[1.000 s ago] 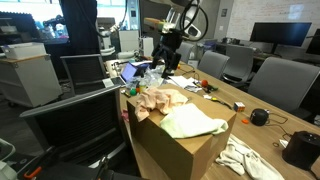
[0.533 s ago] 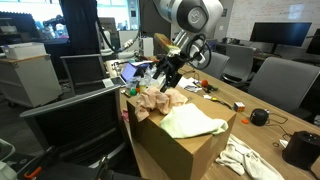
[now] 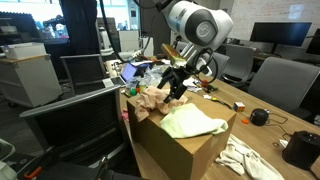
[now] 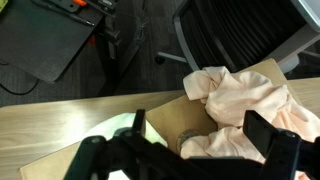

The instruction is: Take the clothes on the box and put them on the back rest of the chair

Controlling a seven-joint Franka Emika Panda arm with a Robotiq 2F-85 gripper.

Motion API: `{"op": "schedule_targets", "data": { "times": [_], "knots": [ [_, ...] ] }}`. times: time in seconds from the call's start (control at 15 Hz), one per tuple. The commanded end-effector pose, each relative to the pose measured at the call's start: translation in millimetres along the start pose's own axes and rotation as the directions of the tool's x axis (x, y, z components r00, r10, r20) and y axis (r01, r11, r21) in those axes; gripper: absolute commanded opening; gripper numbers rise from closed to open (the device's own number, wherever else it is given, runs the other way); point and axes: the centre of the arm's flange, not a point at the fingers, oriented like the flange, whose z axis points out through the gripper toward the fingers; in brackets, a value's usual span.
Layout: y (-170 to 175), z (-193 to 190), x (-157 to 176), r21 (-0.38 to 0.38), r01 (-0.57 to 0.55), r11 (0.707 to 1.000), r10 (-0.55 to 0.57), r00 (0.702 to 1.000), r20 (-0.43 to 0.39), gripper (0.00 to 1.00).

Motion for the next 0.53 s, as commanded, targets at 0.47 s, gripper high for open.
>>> {"op": "schedule_targets", "data": {
  "times": [0.47],
  "knots": [
    [-3.7, 13.0, 35.3, -0.095, -0.238, 0.967, 0.237, 0.971, -0.016, 1.0]
  ]
}}
